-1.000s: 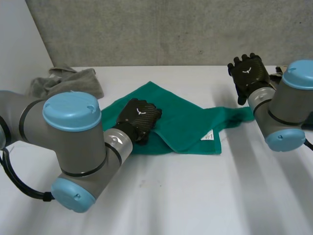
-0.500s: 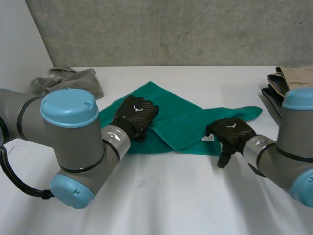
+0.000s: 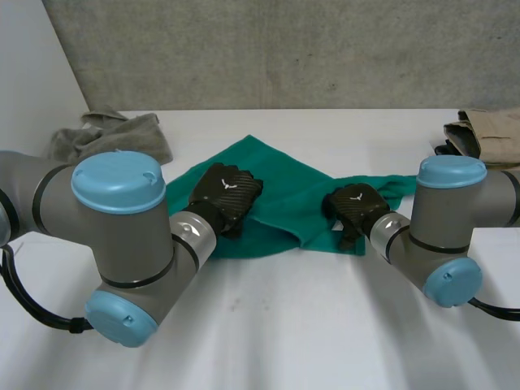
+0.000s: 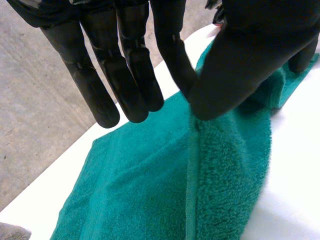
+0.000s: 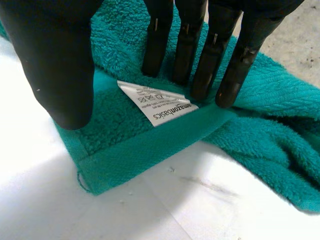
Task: Fold the laundry.
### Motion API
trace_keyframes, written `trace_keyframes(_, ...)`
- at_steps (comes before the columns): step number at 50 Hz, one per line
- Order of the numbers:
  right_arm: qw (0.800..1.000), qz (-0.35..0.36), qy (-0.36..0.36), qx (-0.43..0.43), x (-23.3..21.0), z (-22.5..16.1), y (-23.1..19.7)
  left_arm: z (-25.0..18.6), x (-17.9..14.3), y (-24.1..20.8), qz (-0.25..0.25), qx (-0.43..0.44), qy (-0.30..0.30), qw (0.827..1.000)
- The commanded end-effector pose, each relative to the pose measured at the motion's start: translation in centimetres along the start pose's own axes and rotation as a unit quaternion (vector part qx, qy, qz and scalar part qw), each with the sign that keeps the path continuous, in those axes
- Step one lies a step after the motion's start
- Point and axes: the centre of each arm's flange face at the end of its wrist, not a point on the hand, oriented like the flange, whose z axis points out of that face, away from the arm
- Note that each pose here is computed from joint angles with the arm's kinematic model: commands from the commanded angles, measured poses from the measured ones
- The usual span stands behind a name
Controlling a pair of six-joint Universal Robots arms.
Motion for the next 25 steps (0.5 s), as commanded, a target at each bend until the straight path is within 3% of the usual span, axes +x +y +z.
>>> trace_keyframes(1,1.0,-0.001,0.007,-0.005,0.1,0.8,0.6,0.1,0.0,0.5,0.0,-0.008,-0.001,1.0)
trace_keyframes(15,0.999,-0.01,0.031,0.022,1.3,0.3,-1.9,0.4,-3.4,2.3,-0.013,-0.039,-0.041,0.998)
trace_keyframes(25,0.994,-0.102,0.018,-0.029,1.5,-4.2,-3.2,0.2,-9.2,4.6,-0.027,-0.072,-0.104,0.992)
